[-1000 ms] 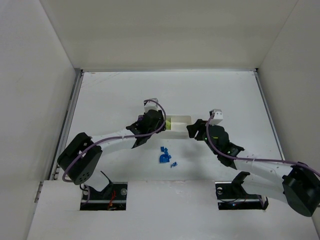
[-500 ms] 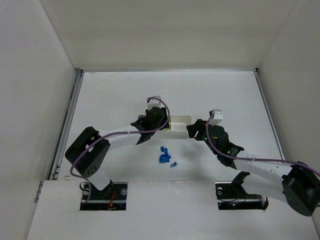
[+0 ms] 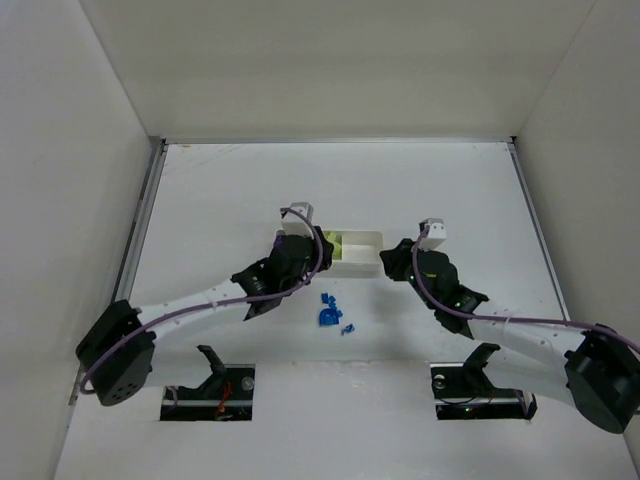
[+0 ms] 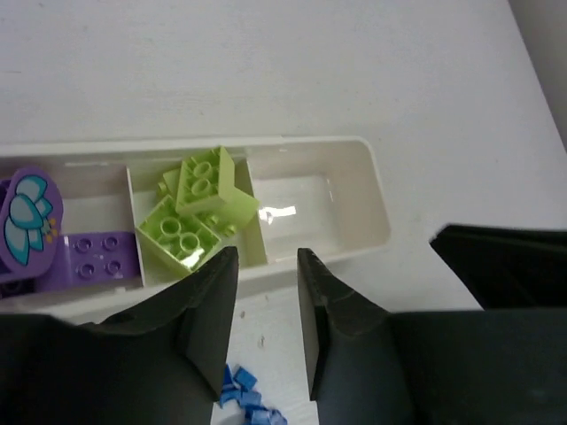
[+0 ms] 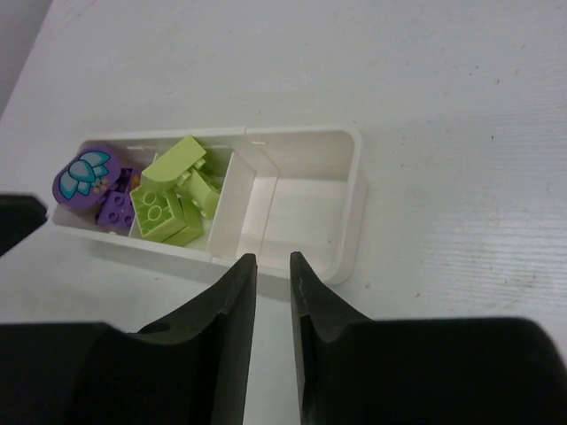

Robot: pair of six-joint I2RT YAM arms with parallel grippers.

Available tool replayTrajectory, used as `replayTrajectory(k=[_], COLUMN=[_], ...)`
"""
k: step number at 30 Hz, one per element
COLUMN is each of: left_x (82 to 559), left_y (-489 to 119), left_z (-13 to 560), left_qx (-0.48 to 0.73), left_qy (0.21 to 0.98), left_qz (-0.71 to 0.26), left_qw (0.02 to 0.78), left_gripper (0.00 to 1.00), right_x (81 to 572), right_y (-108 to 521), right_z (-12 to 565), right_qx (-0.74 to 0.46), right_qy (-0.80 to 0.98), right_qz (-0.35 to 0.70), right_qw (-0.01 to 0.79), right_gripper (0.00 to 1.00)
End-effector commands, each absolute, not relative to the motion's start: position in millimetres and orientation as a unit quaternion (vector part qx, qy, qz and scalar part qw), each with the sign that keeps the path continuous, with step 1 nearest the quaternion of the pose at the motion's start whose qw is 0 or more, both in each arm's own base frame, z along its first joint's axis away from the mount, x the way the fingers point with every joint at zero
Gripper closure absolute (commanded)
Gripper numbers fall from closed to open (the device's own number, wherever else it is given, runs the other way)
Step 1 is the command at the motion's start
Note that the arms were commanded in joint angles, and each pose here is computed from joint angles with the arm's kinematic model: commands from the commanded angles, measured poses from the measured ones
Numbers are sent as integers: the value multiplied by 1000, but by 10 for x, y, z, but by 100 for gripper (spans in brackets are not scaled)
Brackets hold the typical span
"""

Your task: Sort the legos into containers by color

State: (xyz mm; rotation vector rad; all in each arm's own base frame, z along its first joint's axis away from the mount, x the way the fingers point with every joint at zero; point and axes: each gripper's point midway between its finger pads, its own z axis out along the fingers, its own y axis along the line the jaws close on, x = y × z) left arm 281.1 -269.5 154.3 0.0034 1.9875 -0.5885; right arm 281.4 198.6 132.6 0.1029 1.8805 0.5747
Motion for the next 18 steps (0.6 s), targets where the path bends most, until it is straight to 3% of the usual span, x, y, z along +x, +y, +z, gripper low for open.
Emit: replayTrajectory(k=[1, 8, 18], left_x=[2503, 1917, 1864], left_y=[-2643, -2504, -2392], left_z=[1486, 1034, 837], left_qx=[12, 54, 41], left_qy=[824, 849, 858], left_qz=[-245, -214, -205], left_qw=[511, 480, 470], left_gripper=[72, 68, 63], right_x=[2867, 2600, 1724], right_y=[2072, 2368, 2670], right_z=[1446, 1278, 1073], right_qx=[43, -3, -95], right_qy=[785, 811, 848], right_qz=[254, 255, 254], right_qw=[564, 526, 455], right_gripper=[77, 81, 56])
